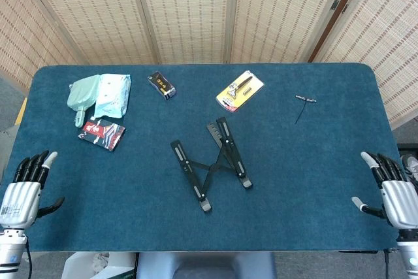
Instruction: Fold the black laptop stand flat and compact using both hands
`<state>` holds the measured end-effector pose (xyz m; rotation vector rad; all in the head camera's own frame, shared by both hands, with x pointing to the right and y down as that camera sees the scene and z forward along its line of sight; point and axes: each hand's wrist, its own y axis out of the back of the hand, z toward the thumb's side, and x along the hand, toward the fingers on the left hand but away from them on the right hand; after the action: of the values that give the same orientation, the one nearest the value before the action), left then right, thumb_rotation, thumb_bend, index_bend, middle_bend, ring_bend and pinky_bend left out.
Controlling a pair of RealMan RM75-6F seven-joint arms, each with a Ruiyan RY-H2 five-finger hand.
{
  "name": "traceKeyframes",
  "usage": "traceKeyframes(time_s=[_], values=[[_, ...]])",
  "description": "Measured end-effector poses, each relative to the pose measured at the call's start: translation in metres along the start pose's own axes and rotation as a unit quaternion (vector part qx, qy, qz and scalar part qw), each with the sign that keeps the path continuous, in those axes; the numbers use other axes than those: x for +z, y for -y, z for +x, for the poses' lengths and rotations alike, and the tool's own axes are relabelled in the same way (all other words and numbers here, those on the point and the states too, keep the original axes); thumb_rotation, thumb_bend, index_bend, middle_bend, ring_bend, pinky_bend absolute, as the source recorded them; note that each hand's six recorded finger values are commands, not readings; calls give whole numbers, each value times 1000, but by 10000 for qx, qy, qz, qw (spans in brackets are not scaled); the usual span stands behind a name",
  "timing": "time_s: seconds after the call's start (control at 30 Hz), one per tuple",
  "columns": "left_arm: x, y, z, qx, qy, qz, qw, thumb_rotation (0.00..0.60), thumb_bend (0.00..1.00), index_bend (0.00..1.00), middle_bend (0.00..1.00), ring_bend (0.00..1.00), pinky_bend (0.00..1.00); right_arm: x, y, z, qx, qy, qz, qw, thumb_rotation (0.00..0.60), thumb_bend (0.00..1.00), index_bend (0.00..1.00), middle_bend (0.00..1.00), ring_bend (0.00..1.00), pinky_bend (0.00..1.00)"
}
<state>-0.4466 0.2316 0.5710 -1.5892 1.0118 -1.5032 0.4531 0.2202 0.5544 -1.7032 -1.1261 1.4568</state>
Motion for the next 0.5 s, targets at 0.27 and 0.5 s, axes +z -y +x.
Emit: traceKeyframes(time_s=[0.27,0.5], values=[[0,-1,-1,34,-34,0,10000,600,173,0,51,45,0,3,1,-3,93,-54,-304,9995,600,93,44,130,12,84],[0,-2,0,4,-30,-19,10000,600,174,0,51,44,0,12,-2,-12,361,-229,-997,9941,600,94,44,130,12,84]])
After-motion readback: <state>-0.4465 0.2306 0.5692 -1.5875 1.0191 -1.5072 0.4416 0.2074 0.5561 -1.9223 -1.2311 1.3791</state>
